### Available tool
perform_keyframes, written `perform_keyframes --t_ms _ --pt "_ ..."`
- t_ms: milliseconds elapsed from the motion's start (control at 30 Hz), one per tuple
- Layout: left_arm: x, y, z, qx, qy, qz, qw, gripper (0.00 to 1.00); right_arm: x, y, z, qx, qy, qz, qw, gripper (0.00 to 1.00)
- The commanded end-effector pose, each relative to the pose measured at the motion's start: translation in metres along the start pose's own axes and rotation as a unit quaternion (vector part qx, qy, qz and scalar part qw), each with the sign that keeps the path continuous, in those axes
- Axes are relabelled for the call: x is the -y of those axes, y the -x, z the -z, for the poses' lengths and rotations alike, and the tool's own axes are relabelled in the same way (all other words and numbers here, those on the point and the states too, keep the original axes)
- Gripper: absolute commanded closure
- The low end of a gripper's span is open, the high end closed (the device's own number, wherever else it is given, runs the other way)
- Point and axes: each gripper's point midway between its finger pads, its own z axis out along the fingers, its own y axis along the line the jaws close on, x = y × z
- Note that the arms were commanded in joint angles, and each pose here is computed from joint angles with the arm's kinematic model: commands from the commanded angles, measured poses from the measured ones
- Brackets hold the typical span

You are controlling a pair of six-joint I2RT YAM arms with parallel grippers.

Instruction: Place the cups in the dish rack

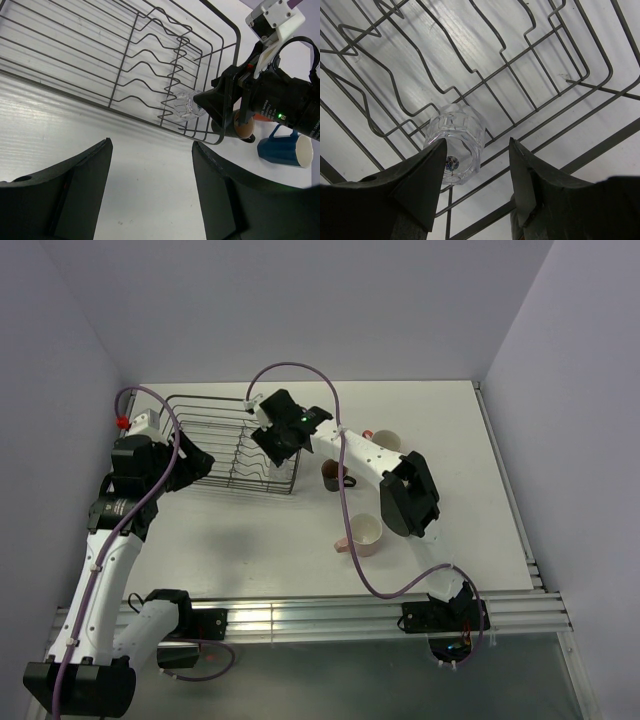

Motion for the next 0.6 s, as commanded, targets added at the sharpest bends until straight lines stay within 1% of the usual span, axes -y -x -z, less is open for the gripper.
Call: perform_keyframes --t_ms 0,233,333,433,467,567 --pt "0.009 0.009 0.002 0.015 -0.018 -0.005 1.0 0.28 0.007 0.037 0.022 0.053 -0.008 -0.012 0.999 0.39" --pt "0.01 0.011 0.002 0.018 -0.019 -0.006 1.0 0.28 0.011 0.057 0.04 0.082 -0.015 -0.017 0.996 0.38" --pt "0.01 0.011 0.003 0.017 -0.019 -0.006 1.0 0.28 0.012 0.059 0.044 0.085 -0.017 -0.019 0.996 0.38" --pt "0.01 0.011 0.004 0.017 -0.02 -0.006 1.0 0.28 0.017 0.058 0.048 0.083 -0.033 -0.027 0.996 0.38" --pt "0.01 0.011 0.004 0.017 -0.02 -0.006 1.0 0.28 0.024 0.057 0.052 0.082 -0.051 -0.034 0.995 0.39" --pt "0.012 0.012 0.004 0.018 -0.024 -0.006 1.0 0.28 0.045 0.054 0.075 0.09 -0.087 -0.071 0.99 0.39"
